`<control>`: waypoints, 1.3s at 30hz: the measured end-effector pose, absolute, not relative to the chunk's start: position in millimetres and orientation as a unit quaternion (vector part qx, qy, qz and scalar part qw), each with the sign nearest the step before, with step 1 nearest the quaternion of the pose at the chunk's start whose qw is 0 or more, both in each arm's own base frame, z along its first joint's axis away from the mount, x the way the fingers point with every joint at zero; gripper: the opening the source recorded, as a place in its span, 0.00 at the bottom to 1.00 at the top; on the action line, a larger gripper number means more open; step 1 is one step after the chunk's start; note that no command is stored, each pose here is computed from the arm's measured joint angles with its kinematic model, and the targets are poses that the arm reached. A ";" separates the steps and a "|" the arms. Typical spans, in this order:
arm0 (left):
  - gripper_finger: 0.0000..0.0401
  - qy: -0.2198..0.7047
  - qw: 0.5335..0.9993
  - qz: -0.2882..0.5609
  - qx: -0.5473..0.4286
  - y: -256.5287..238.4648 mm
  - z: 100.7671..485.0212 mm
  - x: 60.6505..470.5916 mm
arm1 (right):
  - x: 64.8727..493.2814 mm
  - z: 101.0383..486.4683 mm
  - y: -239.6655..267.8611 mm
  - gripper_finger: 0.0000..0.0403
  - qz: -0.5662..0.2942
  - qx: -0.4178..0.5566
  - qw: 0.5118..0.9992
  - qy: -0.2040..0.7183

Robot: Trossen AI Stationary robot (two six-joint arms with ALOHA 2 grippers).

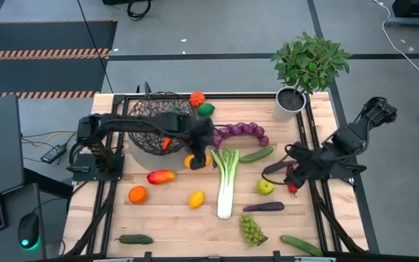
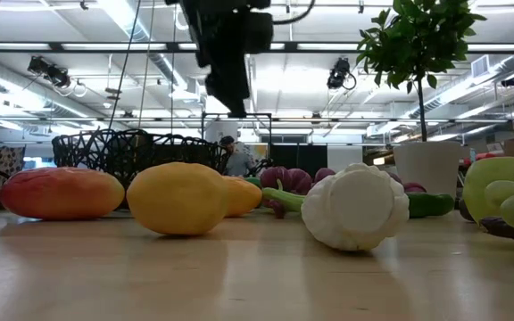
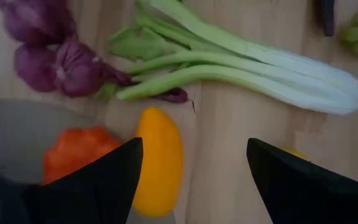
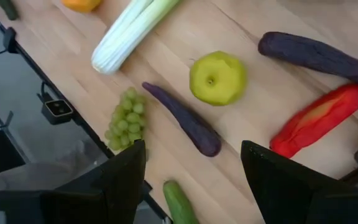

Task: Build produce basket
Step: Put the yellow mango into the wire basket

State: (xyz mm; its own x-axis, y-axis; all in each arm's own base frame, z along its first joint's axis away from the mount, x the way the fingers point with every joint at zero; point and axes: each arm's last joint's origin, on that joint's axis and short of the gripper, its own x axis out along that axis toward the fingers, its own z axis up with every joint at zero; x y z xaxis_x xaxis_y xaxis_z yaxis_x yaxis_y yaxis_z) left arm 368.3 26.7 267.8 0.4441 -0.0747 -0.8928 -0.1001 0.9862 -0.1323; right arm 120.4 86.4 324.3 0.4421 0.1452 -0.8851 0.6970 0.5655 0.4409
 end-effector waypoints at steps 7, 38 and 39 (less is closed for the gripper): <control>0.73 0.579 0.813 -0.051 -0.010 15.7 232.0 380.5 | 112.0 321.6 91.5 0.66 -0.203 0.385 0.757 0.487; 0.73 0.679 0.734 -0.013 -0.002 28.8 164.2 390.2 | 113.4 314.8 109.6 0.66 -0.222 0.368 0.773 0.466; 0.73 0.681 0.732 -0.013 -0.002 28.8 162.2 390.7 | 113.5 314.9 109.7 0.66 -0.221 0.369 0.773 0.466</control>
State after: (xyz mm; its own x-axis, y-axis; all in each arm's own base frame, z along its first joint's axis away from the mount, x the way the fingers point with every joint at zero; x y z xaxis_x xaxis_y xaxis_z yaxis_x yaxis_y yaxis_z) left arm 390.7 28.8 162.2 0.0729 -0.0226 -0.9971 0.0159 0.9996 -0.0215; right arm 113.5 109.7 314.9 0.4678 0.0016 -0.8838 0.6859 0.6301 0.3641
